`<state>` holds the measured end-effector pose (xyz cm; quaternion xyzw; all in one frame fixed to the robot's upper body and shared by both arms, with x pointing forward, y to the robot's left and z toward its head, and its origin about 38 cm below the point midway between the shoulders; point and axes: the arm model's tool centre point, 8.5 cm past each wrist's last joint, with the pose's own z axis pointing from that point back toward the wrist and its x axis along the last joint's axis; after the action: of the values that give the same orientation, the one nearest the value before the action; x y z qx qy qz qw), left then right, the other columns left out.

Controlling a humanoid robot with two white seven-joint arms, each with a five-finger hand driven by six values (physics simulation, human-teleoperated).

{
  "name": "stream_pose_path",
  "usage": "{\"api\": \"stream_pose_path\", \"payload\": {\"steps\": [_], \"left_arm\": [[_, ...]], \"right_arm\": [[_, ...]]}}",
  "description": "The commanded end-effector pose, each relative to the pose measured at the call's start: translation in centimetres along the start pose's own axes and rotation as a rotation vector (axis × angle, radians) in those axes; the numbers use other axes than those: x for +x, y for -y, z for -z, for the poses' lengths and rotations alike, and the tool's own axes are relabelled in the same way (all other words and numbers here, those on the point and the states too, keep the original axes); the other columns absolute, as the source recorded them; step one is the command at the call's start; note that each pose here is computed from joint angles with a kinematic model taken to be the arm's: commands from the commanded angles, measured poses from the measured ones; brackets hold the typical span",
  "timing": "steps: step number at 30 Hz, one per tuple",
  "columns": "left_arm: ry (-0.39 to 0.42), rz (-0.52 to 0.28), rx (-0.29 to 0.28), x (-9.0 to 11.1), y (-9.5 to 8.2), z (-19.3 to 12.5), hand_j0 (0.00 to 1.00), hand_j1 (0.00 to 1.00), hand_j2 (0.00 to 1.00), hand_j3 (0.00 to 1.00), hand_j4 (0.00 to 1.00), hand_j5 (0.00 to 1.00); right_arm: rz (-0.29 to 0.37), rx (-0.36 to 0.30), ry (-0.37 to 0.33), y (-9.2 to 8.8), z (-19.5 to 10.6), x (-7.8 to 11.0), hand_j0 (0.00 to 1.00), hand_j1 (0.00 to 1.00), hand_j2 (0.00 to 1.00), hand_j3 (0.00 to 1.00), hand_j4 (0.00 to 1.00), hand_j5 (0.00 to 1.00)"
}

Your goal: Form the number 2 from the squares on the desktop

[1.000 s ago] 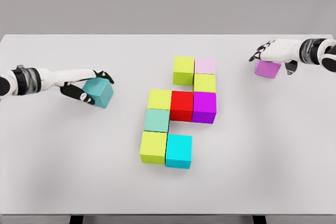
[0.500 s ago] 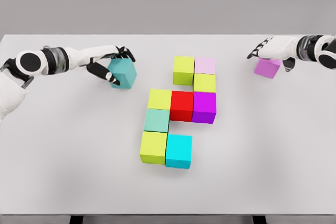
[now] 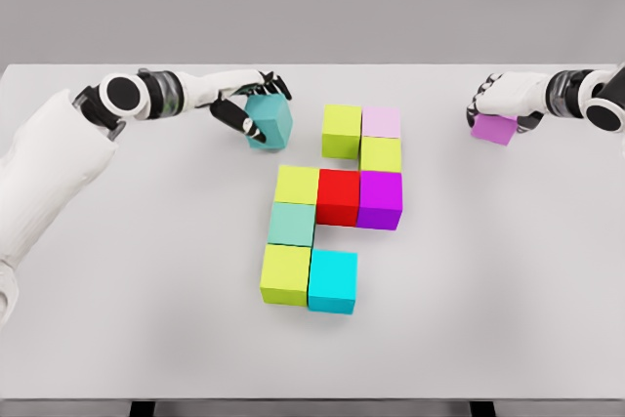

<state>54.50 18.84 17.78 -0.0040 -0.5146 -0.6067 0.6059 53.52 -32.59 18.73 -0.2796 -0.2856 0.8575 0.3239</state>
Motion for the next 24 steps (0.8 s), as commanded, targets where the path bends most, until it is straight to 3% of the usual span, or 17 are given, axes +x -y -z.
{"api": "stream_pose_path", "payload": {"steps": [1,9,14,18,21,24], "left_arm": [[-0.019,-0.001,-0.002,-0.4,0.2,0.4,0.35,0.35,0.35,0.35,0.35,0.35],[0.01,0.001,-0.018,1.6,0.7,2.4,0.35,0.35,0.35,0.35,0.35,0.35],[0.0,0.01,-0.027,2.1,0.9,3.4,0.35,0.35,0.35,0.35,0.35,0.35],[0.002,0.01,-0.026,1.8,0.9,3.4,0.35,0.35,0.35,0.35,0.35,0.35],[0.011,0.016,-0.026,2.0,0.9,3.4,0.35,0.35,0.35,0.35,0.35,0.35],[0.013,0.016,-0.027,2.1,1.0,3.5,0.35,0.35,0.35,0.35,0.35,0.35]], "right_arm": [[0.008,-0.006,0.0,0.1,-0.1,-0.1,0.59,0.59,0.59,0.59,0.59,0.59],[0.028,-0.063,0.022,1.4,-0.6,0.0,0.59,0.59,0.59,0.59,0.59,0.59],[0.062,-0.14,0.055,2.4,-2.2,-0.2,0.59,0.59,0.59,0.59,0.59,0.59],[0.028,-0.182,0.062,2.7,-4.5,-0.2,0.59,0.59,0.59,0.59,0.59,0.59],[-0.048,-0.193,0.081,2.3,-5.9,1.3,0.6,0.6,0.6,0.6,0.6,0.6],[-0.081,-0.218,0.11,1.9,-8.4,2.0,0.61,0.61,0.61,0.61,0.61,0.61]]}}
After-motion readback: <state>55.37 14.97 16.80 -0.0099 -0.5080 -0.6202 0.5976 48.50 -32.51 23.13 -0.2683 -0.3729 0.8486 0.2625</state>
